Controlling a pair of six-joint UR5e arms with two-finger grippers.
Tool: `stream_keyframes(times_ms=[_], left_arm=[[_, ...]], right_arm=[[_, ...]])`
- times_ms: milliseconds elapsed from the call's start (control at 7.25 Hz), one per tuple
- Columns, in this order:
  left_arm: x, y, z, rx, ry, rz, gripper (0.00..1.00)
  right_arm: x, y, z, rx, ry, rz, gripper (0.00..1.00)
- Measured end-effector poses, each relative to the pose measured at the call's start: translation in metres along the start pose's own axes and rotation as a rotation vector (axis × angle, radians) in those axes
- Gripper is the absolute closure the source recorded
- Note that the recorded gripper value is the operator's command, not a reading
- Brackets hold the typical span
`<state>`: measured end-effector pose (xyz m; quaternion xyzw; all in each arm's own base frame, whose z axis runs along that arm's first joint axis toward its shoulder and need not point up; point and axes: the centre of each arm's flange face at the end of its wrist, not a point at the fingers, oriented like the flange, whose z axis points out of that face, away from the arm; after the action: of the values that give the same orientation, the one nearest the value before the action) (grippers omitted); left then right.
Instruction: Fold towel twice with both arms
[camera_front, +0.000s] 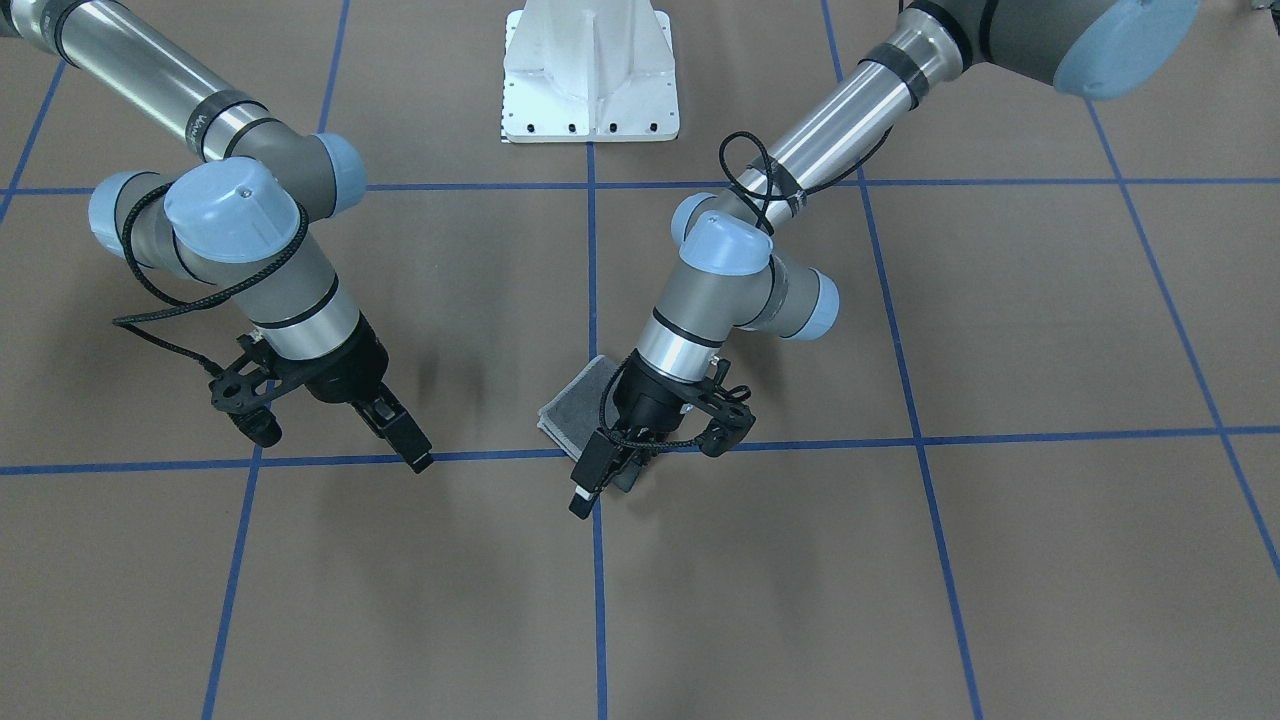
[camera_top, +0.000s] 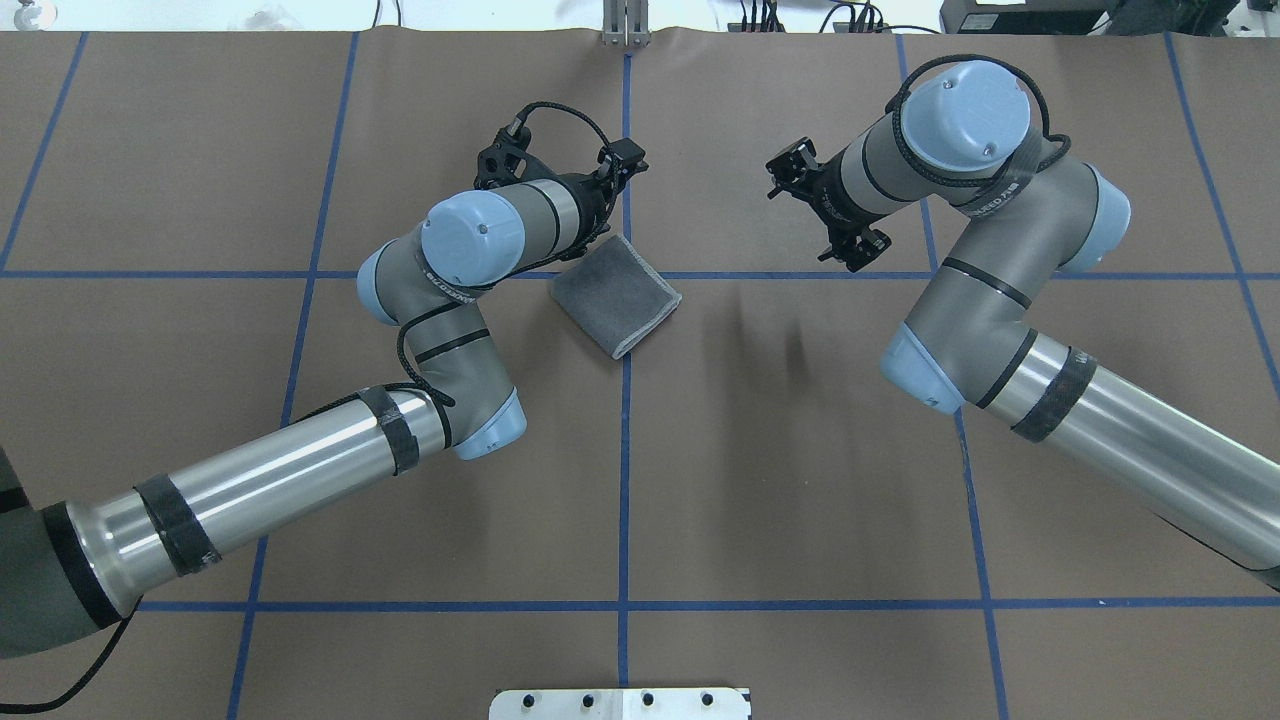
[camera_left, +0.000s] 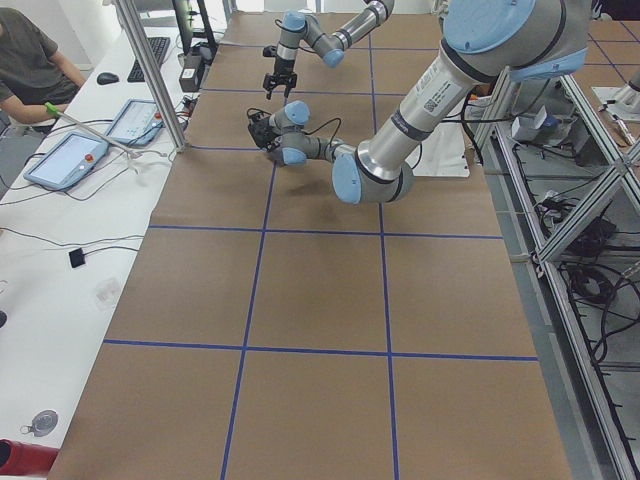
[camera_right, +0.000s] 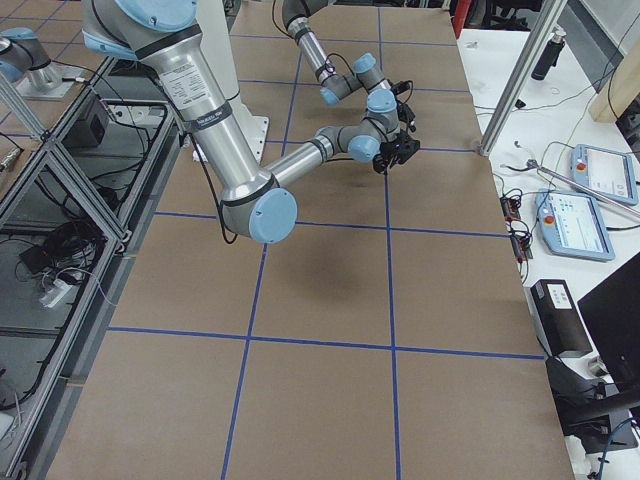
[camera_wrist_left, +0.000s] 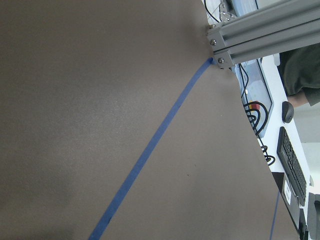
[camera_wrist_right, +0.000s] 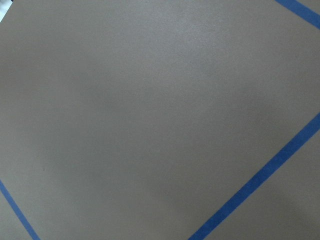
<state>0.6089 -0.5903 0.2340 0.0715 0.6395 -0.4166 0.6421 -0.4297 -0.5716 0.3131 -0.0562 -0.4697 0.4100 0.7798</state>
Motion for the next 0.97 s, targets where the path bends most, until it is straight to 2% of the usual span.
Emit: stream_keyframes(times_ms=[138, 414, 690, 966], left_arm=[[0.003, -0.009, 0.000, 0.013, -0.004, 0.018, 0.00], [0.031, -0.062, -0.009, 0.013, -0.037, 0.060, 0.00], [0.063, -0.144, -0.043, -0.025, -0.133, 0.125, 0.00], [0.048, -0.260, -0.110, -0.091, -0.236, 0.261, 0.00]], right_arm=[[-0.001, 0.000, -0.001, 0.000, -0.001, 0.000, 0.00], [-0.002, -0.011, -0.006, 0.013, 0.004, -0.002, 0.00], [-0.004, -0.048, -0.020, 0.036, 0.019, -0.061, 0.00], [0.016, -0.114, -0.041, 0.041, 0.047, -0.210, 0.00]])
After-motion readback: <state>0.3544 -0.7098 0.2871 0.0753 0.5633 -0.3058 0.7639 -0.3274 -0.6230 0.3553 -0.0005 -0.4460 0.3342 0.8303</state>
